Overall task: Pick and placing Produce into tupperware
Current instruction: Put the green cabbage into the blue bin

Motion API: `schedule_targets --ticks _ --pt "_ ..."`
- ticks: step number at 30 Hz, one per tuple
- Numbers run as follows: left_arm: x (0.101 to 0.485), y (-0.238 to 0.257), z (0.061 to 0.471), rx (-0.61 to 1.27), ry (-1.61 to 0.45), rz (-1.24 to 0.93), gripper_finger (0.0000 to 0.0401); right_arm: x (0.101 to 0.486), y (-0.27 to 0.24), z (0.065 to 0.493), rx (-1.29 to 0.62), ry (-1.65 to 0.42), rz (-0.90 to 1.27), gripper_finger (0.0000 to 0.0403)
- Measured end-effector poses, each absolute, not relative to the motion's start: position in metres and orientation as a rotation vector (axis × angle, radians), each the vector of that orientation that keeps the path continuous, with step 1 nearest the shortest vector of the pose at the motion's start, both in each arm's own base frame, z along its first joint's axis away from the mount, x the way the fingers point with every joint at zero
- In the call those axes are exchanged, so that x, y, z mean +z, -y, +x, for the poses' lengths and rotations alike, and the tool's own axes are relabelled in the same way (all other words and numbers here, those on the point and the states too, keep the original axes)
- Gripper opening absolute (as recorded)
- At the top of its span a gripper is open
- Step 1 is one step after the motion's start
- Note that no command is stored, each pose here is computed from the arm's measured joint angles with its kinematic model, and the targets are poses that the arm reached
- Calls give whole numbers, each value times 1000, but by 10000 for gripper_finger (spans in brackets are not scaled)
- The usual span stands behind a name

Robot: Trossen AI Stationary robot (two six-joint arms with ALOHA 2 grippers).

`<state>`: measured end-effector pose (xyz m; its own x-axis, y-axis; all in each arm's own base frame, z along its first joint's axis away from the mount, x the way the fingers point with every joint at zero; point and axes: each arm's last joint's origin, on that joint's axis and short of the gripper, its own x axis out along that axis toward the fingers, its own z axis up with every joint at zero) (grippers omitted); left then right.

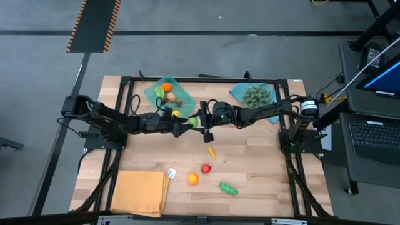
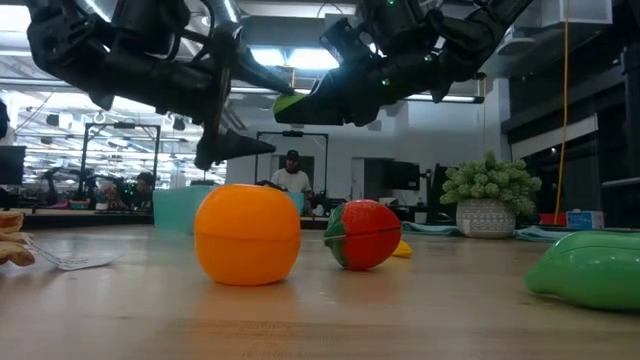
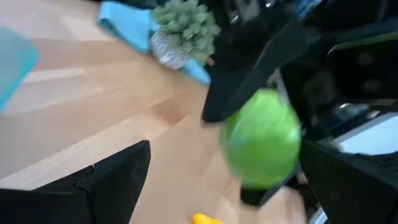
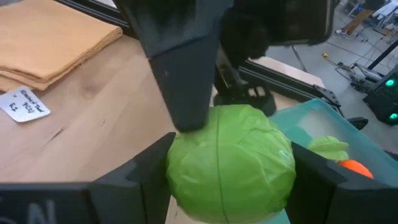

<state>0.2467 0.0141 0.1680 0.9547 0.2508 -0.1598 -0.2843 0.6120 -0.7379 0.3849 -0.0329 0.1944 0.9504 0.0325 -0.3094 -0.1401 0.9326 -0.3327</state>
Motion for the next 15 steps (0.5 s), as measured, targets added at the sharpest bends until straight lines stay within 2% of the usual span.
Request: schedule_targets --ticks 15 --pt "186 -20 266 220 6 -876 399 194 33 385 92 -305 -359 231"
